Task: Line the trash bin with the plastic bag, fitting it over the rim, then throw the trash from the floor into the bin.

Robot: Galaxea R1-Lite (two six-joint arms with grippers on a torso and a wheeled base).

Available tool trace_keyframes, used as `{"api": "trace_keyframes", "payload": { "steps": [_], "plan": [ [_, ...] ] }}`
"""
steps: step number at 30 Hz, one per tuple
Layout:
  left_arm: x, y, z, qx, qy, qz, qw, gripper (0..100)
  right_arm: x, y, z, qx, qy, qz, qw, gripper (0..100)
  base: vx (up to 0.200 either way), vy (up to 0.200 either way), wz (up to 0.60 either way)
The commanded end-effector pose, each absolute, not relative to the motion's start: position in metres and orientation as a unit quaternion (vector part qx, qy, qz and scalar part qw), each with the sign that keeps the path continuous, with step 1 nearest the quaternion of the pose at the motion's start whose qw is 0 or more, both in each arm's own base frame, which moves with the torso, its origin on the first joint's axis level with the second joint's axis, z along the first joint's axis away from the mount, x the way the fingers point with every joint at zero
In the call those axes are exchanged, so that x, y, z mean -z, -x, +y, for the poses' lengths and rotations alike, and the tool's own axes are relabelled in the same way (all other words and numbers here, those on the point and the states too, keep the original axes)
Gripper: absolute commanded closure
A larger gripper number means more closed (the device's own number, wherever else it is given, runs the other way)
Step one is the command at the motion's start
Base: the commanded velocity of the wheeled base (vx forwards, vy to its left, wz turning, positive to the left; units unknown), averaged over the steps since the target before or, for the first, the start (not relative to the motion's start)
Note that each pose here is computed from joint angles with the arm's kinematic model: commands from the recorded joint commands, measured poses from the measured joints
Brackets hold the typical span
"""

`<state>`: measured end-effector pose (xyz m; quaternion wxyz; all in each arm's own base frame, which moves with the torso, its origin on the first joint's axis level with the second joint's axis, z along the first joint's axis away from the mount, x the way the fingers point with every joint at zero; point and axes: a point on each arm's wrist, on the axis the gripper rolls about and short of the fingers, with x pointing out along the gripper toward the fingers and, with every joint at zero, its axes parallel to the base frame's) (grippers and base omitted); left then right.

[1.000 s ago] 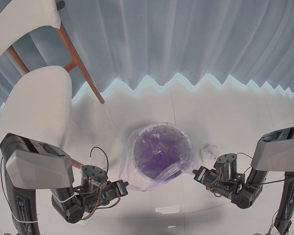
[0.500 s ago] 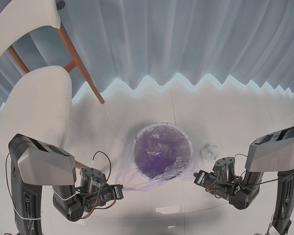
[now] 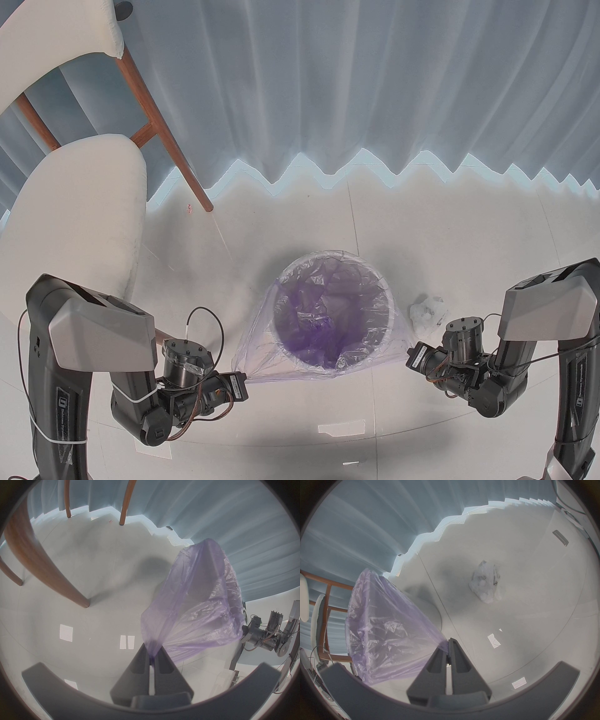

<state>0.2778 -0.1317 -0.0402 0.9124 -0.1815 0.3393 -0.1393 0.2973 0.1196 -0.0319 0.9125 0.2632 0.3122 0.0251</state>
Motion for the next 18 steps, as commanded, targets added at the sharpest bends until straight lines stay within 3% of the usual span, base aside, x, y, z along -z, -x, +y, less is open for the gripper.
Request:
{"api": "trace_keyframes", "payload": {
  "steps": [1,9,18],
  "plan": [
    [0.038,-0.288,-0.134,0.141,0.188,0.323,0.917,100,0.034,-0.306,0.121,-0.024,-0.267,0.304,0.914,100,0.0,0.0,0.0],
    [0.037,-0.312,-0.145,0.149,0.197,0.292,0.924,100,0.034,-0.329,0.13,-0.038,-0.27,0.275,0.922,100,0.0,0.0,0.0],
    [0.049,-0.331,-0.135,0.109,0.202,0.292,0.929,100,0.044,-0.352,0.135,-0.039,-0.275,0.259,0.925,100,0.0,0.0,0.0]
  ]
}}
